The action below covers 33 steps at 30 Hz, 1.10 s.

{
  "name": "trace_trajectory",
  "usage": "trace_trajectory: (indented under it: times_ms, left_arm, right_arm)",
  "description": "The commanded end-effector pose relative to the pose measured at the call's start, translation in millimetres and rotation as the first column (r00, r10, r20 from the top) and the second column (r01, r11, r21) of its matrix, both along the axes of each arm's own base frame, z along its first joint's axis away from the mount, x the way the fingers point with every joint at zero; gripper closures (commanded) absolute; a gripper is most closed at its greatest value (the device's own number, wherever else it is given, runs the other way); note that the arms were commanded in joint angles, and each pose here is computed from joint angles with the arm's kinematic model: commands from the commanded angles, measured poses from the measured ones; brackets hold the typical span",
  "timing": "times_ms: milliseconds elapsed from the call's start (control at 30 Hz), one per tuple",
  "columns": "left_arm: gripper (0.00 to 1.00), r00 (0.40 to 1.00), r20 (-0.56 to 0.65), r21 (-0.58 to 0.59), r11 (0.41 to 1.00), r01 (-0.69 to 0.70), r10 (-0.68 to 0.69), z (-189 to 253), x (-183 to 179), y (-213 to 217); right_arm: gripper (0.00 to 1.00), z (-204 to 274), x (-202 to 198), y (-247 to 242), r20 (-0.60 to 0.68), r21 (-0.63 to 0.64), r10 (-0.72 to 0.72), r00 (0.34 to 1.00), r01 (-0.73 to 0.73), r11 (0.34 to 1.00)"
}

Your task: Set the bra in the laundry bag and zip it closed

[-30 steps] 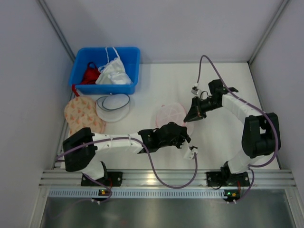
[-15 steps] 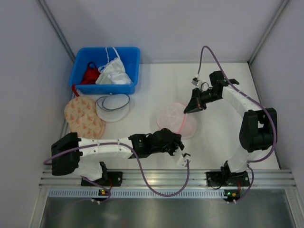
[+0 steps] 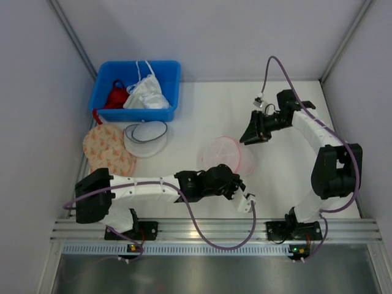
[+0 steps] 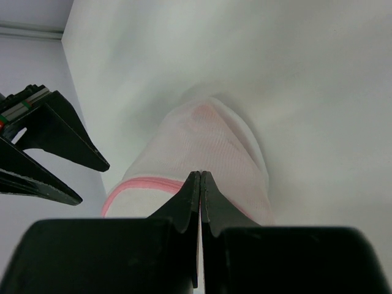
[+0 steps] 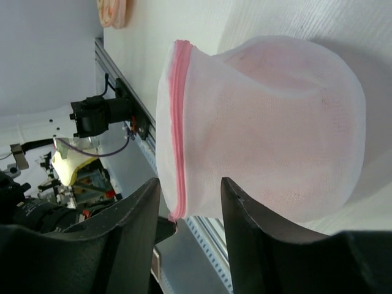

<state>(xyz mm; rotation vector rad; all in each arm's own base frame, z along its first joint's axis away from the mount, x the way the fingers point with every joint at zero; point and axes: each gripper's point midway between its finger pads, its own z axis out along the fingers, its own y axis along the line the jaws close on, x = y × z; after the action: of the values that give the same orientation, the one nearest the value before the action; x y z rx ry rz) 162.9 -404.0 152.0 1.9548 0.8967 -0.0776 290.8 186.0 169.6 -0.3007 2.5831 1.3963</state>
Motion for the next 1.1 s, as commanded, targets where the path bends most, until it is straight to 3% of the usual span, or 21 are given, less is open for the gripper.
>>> trace_trajectory:
  times_ms: [0,200,400,467,500,600,633,1067]
  left_arm:
    - [1.00,1.000,-0.005,-0.062,0.998,-0.024,0.024,21,3,-13]
    - [1.00,0.998,0.043,-0.079,0.996,-0.034,0.037,30,17,-23]
    - [1.00,0.997,0.051,-0.102,0.994,-0.050,0.055,41,29,-32]
    - [1.00,0.997,0.058,-0.099,0.994,-0.042,0.048,42,29,-33]
    - [1.00,0.997,0.057,-0.101,0.994,-0.039,0.045,42,29,-32]
    - [1.00,0.998,0.050,-0.097,0.995,-0.033,0.038,41,26,-28]
    - [1.00,0.999,0.036,-0.088,0.996,-0.035,0.038,38,24,-27]
    - [1.00,0.989,-0.147,0.011,1.000,0.013,-0.011,3,-27,9]
  right_arm:
    - [0.53,24,-17,-6,0.068,0.014,0.012,0.998,-0.012,1.000]
    - [0.48,8,-41,-3,0.001,0.032,0.042,0.999,-0.042,0.999]
    - [0.53,-2,-52,14,-0.021,0.050,0.111,0.994,-0.109,0.993]
    - [0.65,-4,-52,17,-0.021,0.046,0.117,0.993,-0.116,0.992]
    - [0.78,-3,-50,18,-0.020,0.046,0.116,0.993,-0.115,0.992]
    - [0.99,-1,-42,18,-0.003,0.041,0.110,0.994,-0.110,0.993]
    - [1.00,1,-39,19,0.005,0.041,0.106,0.994,-0.106,0.994]
    - [1.00,15,8,17,0.077,0.023,0.068,0.995,-0.070,0.997]
